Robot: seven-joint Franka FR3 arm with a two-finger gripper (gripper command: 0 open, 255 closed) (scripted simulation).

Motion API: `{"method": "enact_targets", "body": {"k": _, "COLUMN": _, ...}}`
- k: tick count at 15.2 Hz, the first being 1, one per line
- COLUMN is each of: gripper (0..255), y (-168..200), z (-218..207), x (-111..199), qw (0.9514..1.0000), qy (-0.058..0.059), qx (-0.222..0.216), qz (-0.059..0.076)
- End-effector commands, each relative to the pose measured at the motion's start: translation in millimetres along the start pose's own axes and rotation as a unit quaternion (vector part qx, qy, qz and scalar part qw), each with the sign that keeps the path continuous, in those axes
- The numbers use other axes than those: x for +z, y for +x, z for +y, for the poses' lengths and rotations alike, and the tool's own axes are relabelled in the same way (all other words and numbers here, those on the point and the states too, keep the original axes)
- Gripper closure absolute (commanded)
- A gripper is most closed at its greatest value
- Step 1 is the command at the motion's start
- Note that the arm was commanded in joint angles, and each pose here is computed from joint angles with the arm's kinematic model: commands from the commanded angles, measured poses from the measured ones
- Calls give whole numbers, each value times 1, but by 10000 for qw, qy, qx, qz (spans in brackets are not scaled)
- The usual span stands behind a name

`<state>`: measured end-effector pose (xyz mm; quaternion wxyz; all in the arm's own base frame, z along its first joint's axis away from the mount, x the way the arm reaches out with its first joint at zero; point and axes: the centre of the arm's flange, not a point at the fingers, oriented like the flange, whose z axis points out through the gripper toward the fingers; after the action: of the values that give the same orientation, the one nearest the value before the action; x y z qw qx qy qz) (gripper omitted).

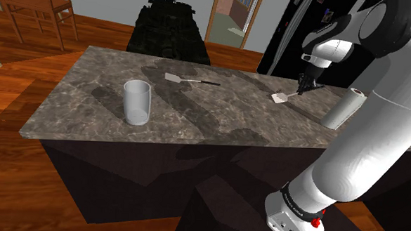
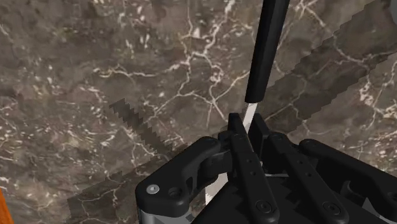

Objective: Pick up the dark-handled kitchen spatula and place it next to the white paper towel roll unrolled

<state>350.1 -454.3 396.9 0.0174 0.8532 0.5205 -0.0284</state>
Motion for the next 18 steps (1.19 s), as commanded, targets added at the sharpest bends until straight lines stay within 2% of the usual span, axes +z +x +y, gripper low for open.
{"method": "enact_targets", "body": {"k": 1, "gripper": 255, "y": 1, "z": -1, "x": 11, "qw": 10000, "qy": -2, "qx": 1, "qz": 1}}
{"method": "enact_targets", "body": {"k": 7, "gripper": 255, "y": 4, "z": -1, "x": 46, "qw": 10000, "qy": -2, "qx": 1, "qz": 1}}
{"method": "enact_targets", "body": {"k": 15, "gripper": 255, "y": 4, "z": -1, "x": 46, "qw": 10000, "qy": -2, "qx": 1, "qz": 1}}
{"method": "enact_targets", "body": {"k": 16, "gripper": 0, "y": 4, "z": -1, "x": 46, "qw": 10000, "qy": -2, "qx": 1, "qz": 1}}
{"method": "enact_targets", "body": {"k": 18, "gripper": 0, "y": 4, "z": -1, "x": 46, "qw": 10000, "qy": -2, "qx": 1, "qz": 1}}
